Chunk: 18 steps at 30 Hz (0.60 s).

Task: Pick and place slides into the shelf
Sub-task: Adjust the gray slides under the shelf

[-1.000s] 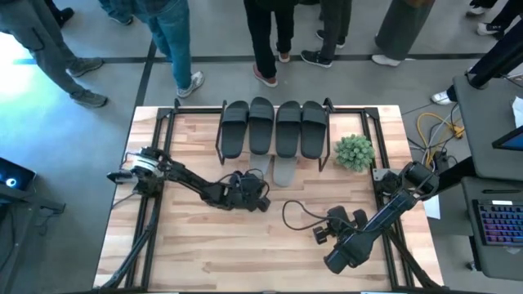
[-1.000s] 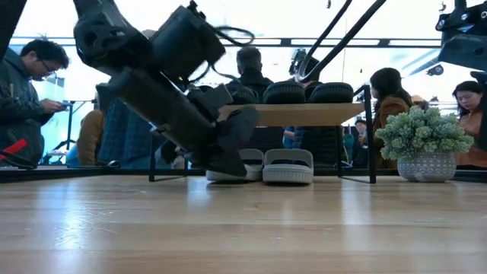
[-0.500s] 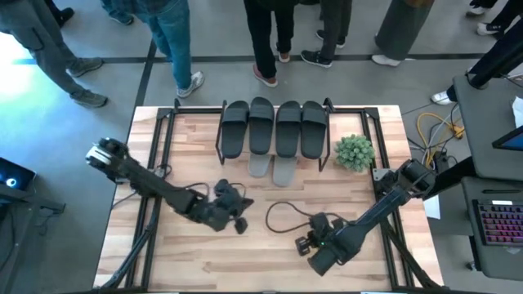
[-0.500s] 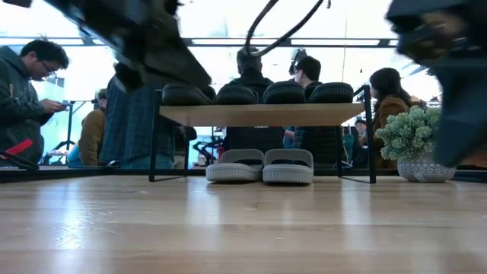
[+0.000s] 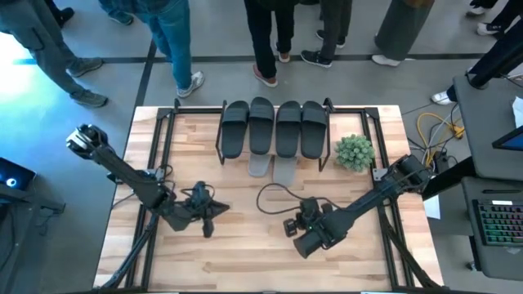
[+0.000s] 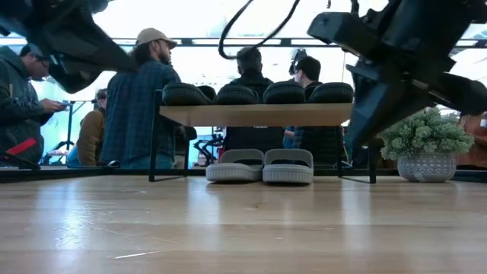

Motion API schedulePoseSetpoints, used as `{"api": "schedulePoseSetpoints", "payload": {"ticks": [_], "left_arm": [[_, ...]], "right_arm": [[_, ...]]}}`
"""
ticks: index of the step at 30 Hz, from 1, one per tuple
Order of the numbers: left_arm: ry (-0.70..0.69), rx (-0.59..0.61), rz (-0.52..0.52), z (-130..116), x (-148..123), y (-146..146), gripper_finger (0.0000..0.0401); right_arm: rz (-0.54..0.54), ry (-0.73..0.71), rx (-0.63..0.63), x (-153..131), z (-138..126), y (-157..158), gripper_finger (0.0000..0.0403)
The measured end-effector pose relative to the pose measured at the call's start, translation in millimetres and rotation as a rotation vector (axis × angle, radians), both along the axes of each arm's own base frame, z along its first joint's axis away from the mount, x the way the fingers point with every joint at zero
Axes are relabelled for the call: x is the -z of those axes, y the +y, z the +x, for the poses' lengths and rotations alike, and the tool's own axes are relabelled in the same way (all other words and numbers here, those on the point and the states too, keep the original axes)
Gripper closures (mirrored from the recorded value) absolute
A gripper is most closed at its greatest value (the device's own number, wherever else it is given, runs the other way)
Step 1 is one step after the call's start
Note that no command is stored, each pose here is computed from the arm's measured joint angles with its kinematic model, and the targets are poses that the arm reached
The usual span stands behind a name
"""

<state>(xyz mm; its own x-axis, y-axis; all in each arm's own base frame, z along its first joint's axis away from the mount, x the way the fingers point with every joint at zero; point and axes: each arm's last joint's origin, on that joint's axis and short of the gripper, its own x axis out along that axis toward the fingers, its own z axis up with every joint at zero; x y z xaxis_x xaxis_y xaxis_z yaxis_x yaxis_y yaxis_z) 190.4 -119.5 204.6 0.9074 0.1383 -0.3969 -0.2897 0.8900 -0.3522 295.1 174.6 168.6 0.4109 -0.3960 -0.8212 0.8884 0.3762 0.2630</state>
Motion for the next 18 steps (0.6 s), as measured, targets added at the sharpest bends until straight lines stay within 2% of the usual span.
{"api": "schedulePoseSetpoints", "payload": {"ticks": [7,18], "left_arm": [[0.017,0.036,0.011,-21.9,16.3,7.0,0.0401],[0.050,0.024,0.020,-35.4,36.1,18.1,0.0401]], "right_arm": [[-0.077,-0.006,0.016,-0.8,9.7,-18.0,0.0395],[-0.139,0.064,0.036,-0.8,32.2,-68.4,0.0394]]}}
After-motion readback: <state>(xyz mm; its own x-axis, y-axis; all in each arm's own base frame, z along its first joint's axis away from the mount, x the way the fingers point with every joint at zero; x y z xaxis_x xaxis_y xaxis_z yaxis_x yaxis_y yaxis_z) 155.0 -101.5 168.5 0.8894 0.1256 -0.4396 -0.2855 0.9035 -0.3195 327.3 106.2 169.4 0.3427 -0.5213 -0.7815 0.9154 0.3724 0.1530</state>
